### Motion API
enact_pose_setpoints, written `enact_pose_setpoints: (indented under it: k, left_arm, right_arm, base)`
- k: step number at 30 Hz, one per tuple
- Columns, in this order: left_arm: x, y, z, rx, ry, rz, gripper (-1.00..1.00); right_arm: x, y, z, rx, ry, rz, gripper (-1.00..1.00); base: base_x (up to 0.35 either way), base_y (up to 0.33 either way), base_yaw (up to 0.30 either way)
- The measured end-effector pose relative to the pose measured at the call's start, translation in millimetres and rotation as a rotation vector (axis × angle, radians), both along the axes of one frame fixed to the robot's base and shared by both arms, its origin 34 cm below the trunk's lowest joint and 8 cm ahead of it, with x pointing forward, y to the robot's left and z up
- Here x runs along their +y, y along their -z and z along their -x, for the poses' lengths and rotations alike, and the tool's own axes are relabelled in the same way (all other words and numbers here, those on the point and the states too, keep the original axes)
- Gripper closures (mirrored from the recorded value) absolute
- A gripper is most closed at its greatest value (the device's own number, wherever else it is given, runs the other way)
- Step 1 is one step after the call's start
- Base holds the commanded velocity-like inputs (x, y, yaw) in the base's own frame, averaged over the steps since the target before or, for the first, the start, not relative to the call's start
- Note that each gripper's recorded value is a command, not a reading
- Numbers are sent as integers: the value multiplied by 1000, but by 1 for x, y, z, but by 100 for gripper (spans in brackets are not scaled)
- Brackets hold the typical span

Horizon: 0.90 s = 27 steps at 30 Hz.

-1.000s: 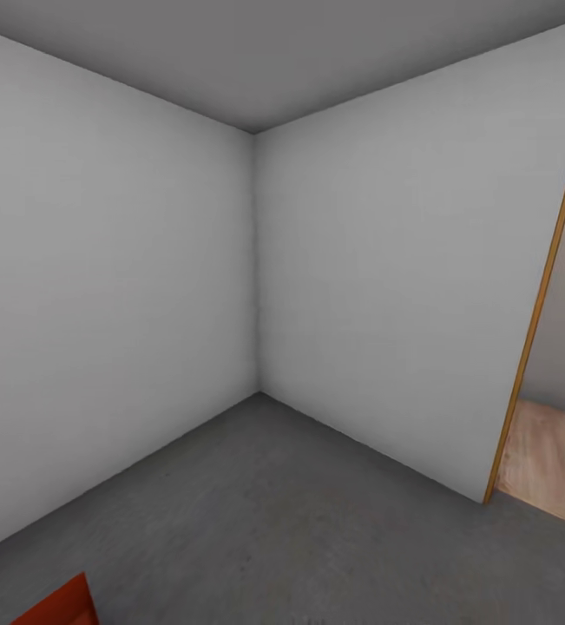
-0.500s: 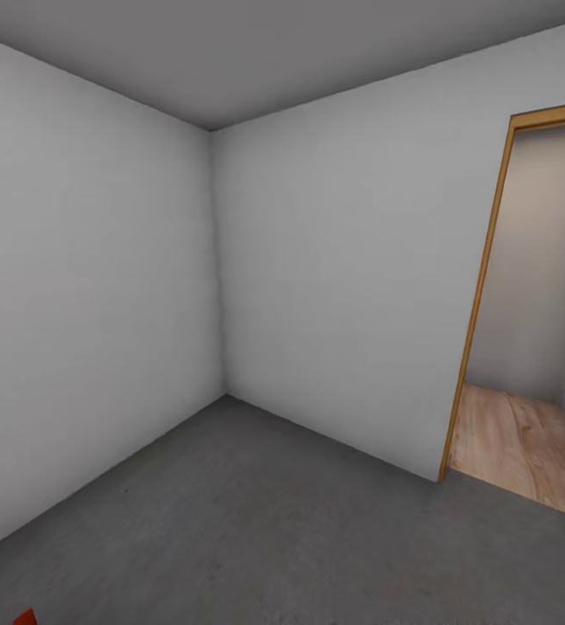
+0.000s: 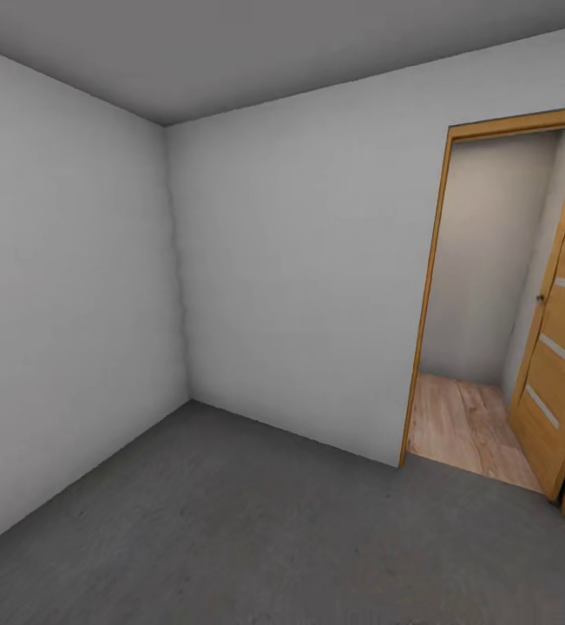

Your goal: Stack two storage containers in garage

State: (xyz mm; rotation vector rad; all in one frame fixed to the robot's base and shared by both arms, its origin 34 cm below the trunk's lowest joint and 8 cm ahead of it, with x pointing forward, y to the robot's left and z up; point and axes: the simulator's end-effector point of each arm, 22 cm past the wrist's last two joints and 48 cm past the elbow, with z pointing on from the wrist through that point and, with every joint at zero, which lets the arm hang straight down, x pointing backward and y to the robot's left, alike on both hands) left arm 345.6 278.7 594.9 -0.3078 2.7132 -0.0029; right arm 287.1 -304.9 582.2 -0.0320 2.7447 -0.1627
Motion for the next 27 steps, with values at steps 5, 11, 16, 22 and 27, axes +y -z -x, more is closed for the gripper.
enact_pose_setpoints:
  k: [5,11,16,22,27]
  left_arm:
    - [0,0,0,0,0,0,-100]
    - [0,0,-1,-1,0,0,-100]
    - [0,0,-1,-1,0,0,-100]
    - [0,0,-1,-1,1,0,-100]
    - [0,0,-1,-1,0,0,-100]
  right_arm:
    - [0,0,0,1,-1,0,-100]
    - [1,0,0,1,-2,-1,-100]
    - [2,0,0,0,-2,-2,-100]
    - [2,0,0,0,-2,-2,-100]
    - [2,0,0,2,-4,-2,-100]
  base:
    - [0,0,-286]
    - [0,0,-286]
    - [0,0,-286]
    - [0,0,-286]
    - [0,0,-286]
